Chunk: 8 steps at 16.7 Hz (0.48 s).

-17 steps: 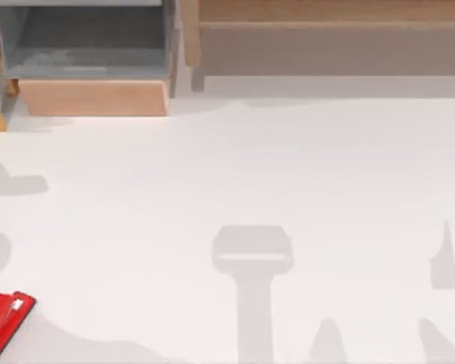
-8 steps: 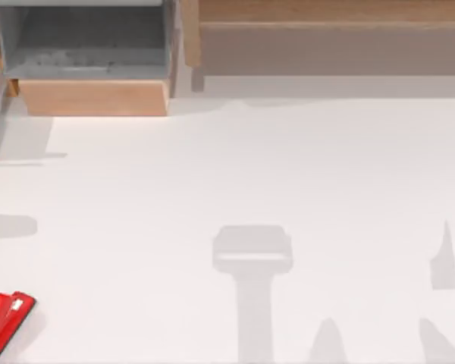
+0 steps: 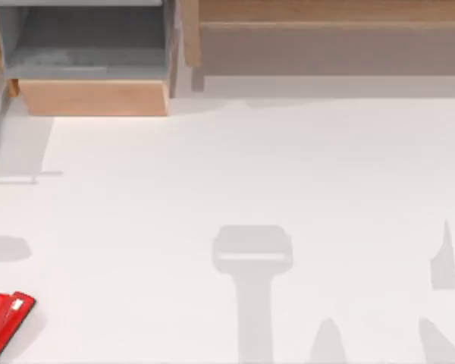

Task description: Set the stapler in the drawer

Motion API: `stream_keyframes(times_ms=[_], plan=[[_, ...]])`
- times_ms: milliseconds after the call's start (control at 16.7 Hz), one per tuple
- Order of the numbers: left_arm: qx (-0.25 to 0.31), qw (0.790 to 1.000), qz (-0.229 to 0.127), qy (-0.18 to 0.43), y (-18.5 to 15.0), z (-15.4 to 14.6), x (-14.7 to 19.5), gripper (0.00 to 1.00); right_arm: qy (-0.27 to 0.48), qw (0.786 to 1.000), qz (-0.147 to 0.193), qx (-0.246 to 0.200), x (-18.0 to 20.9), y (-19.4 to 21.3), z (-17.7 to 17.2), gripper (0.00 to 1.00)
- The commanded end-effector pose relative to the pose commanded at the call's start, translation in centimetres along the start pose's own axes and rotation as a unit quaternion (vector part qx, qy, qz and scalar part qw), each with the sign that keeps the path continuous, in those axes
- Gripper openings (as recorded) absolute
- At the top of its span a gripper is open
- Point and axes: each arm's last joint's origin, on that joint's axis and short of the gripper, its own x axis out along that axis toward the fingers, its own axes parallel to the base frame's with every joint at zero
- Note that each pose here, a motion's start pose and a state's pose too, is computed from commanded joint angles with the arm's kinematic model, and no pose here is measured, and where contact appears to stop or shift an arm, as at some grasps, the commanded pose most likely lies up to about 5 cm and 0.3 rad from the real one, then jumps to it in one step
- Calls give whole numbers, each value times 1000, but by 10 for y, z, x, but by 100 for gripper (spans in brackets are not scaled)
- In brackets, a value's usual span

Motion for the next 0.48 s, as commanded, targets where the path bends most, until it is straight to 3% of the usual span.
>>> stream_keyframes(times_ms=[240,480], plan=[[0,1000,0,0,0,2,-31,0,0,1000,0,0,0,0,0,100],[1,1000,1,0,0,2,-32,0,0,1000,0,0,0,0,0,100]])
